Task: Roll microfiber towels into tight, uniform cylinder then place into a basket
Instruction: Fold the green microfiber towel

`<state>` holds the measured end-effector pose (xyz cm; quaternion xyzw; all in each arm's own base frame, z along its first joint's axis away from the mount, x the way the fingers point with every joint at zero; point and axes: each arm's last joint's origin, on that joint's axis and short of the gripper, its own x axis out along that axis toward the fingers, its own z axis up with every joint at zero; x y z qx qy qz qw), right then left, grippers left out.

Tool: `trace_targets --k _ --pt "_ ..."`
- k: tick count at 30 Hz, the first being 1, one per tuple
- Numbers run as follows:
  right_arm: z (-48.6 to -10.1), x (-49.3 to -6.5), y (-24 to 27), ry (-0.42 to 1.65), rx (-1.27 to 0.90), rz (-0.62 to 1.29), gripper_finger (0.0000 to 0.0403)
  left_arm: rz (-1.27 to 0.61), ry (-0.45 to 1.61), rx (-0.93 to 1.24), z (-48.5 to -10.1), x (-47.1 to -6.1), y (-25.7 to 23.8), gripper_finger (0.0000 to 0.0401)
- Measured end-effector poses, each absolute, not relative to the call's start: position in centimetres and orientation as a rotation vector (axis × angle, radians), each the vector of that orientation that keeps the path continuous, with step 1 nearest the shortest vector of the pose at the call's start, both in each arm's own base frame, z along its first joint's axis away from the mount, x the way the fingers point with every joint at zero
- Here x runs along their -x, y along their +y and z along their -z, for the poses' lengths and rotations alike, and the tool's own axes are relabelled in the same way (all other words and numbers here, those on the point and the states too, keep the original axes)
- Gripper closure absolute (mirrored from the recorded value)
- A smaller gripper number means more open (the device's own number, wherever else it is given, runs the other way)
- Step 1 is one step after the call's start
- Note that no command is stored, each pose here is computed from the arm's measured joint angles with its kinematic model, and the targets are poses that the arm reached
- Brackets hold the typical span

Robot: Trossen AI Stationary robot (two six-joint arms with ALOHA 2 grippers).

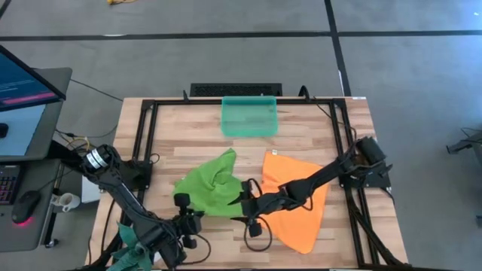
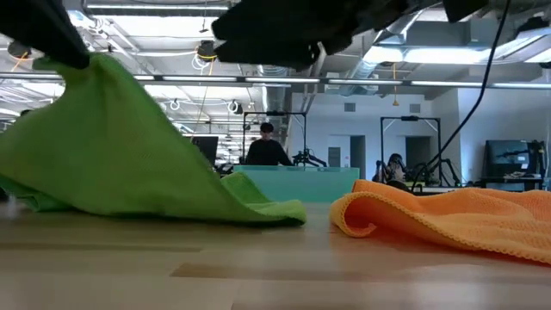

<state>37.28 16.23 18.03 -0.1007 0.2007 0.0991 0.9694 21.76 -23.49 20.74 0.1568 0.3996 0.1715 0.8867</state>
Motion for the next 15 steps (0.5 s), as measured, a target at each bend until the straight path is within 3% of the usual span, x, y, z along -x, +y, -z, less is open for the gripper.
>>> trace_targets --k 15 --pt "-16.2 -39.0 14.9 0.518 0.164 -0.144 0.0154 -0.401 0.815 -0.377 -22.5 -22.1 -23.2 0.0399"
